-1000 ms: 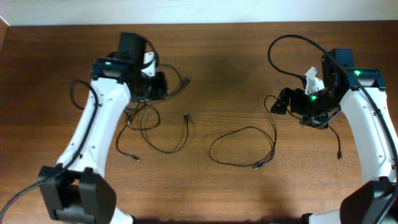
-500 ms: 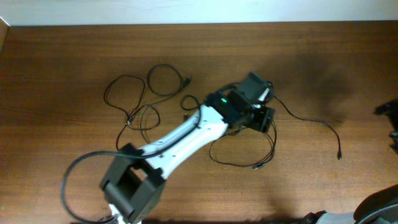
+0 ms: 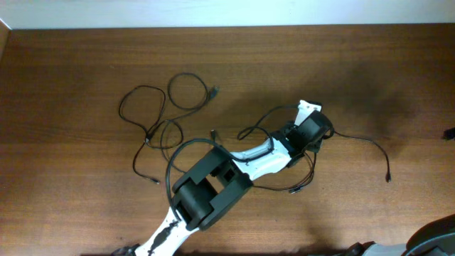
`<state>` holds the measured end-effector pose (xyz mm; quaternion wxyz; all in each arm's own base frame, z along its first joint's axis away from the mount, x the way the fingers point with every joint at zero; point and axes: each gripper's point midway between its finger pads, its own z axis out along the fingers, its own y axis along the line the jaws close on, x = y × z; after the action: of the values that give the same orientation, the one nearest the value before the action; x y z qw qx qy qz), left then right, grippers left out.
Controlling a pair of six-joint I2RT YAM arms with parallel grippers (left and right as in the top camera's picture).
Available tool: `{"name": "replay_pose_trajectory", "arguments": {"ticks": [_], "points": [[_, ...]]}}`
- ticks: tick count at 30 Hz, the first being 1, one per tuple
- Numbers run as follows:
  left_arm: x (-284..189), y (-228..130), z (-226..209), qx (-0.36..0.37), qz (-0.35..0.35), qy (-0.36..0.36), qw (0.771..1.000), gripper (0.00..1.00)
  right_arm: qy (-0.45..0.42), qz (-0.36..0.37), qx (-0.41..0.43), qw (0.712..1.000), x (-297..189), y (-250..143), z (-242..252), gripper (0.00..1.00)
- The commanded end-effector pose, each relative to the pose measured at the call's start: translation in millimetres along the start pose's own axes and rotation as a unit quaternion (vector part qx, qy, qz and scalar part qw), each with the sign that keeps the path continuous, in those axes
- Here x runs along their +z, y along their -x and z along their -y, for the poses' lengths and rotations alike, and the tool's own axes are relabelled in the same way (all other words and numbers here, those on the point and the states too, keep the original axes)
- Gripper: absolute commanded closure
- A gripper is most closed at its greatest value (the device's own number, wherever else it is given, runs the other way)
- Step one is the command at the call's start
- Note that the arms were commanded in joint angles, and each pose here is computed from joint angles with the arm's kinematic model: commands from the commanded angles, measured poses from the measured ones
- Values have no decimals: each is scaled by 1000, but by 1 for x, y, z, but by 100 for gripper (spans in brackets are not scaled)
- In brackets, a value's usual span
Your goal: Untangle cables
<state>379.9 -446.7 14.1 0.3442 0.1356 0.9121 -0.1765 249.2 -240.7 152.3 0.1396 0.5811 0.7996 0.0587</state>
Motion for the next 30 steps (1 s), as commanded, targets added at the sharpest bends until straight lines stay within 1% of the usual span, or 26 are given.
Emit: {"name": "replay_pose_trajectory", "arguments": {"ticks": [1, 3, 5, 6, 8, 9, 10, 11, 12, 13, 15, 17, 18, 19, 22, 24, 26, 28, 29, 30], "points": [[6, 0, -4, 23, 1, 11, 1000, 100, -4, 7, 6, 1000, -3, 2, 2, 2], [-13, 23, 5, 65, 9, 8, 998, 100, -4, 7, 6, 1000, -3, 2, 2, 2], [-63, 72, 6, 70, 28, 28, 997, 100, -4, 7, 6, 1000, -3, 2, 2, 2], [-94, 94, 11, 68, 36, 24, 997, 100, -4, 7, 6, 1000, -3, 2, 2, 1], [-124, 109, 12, 67, 37, 22, 997, 100, -4, 7, 6, 1000, -3, 2, 2, 2], [-138, 112, 16, 66, 31, 7, 997, 100, -4, 7, 6, 1000, -3, 2, 2, 2], [-141, 109, 17, 67, 23, 0, 998, 100, -4, 7, 6, 1000, -3, 2, 2, 2], [-143, 96, 17, 71, -8, -9, 997, 99, -4, 7, 6, 1000, -3, 2, 2, 2], [-143, 82, 15, 72, -38, -9, 997, 94, -4, 7, 6, 1000, -3, 2, 2, 2], [-147, 57, 5, 74, -93, 2, 993, 96, -4, 7, 6, 1000, -3, 2, 2, 2], [-154, 28, -10, 77, -155, 28, 984, 98, -4, 7, 6, 1000, -3, 2, 2, 2], [-168, -4, -27, 86, -226, 59, 969, 99, -4, 7, 6, 1000, -3, 2, 2, 2], [-175, -14, -34, 90, -250, 71, 961, 97, -4, 7, 6, 1000, -3, 2, 2, 2], [-180, -22, -40, 93, -268, 81, 955, 95, -4, 7, 6, 1000, -3, 2, 2, 1], [-190, -46, -47, 100, -315, 92, 939, 94, -4, 7, 6, 1000, -3, 2, 2, 2], [-193, -68, -50, 110, -343, 97, 928, 89, -4, 7, 6, 1000, -3, 2, 2, 2], [-194, -86, -55, 119, -364, 106, 918, 87, -4, 7, 6, 1000, -3, 2, 2, 2], [-196, -107, -64, 108, -383, 130, 908, 86, -4, 7, 6, 1000, -3, 2, 2, 2], [-197, -114, -73, 103, -388, 147, 904, 87, -4, 7, 6, 1000, -3, 2, 2, 2], [-197, -122, -85, 95, -390, 176, 899, 87, -4, 7, 6, 1000, -3, 2, 2, 2]]}}
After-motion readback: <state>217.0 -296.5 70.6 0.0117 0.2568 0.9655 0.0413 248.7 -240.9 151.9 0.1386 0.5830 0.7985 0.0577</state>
